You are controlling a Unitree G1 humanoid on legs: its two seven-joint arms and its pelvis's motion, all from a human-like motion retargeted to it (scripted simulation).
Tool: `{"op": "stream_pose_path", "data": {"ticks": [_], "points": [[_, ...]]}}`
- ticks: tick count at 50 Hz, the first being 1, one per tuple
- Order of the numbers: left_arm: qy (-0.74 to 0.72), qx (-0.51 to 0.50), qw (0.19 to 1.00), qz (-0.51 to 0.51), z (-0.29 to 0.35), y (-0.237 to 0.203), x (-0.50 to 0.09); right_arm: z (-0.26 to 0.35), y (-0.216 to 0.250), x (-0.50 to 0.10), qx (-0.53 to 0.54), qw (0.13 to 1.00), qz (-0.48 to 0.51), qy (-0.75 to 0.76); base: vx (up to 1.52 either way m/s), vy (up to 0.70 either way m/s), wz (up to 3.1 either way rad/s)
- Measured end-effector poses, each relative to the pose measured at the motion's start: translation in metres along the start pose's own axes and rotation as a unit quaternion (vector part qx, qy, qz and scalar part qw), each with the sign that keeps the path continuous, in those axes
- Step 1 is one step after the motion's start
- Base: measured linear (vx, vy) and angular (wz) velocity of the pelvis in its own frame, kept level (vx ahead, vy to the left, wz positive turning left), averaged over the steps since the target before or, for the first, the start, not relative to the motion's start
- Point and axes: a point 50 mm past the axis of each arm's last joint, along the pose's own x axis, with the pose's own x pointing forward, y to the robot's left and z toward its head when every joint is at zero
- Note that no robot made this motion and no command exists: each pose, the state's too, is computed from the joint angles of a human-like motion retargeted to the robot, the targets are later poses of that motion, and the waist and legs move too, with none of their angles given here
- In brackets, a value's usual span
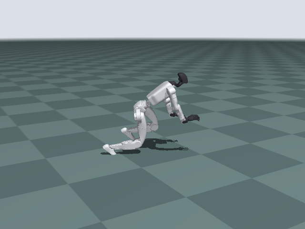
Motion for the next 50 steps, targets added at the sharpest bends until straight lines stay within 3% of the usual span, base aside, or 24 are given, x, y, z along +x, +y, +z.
{"op": "stream_pose_path", "data": {"ticks": [9, 15, 21, 36, 50], "points": [[-0.021, 0.043, 0.995, 0.089, -0.018, 0.049, 0.074, 0.006, 0.008, -0.018, -0.039, 0.998, 0.046, -0.034, 0.18, -0.02, 0.00], [0.064, 0.076, 0.985, 0.141, -0.056, 0.119, 0.154, 0.023, 0.012, -0.013, -0.022, 0.996, 0.051, -0.067, 0.15, -0.03, -0.12], [0.144, 0.060, 0.979, 0.134, -0.074, 0.148, 0.181, 0.031, 0.013, -0.010, -0.011, 0.992, 0.061, -0.111, 0.13, -0.05, -0.53], [0.102, 0.046, 0.992, 0.057, -0.019, 0.098, 0.171, 0.037, 0.005, 0.013, 0.001, 0.988, 0.017, -0.154, 0.18, -0.08, 0.21], [0.018, 0.067, 0.997, 0.047, 0.028, 0.071, 0.155, 0.020, -0.017, 0.085, 0.016, 0.997, -0.043, -0.067, 0.20, -0.12, 0.41]]}}
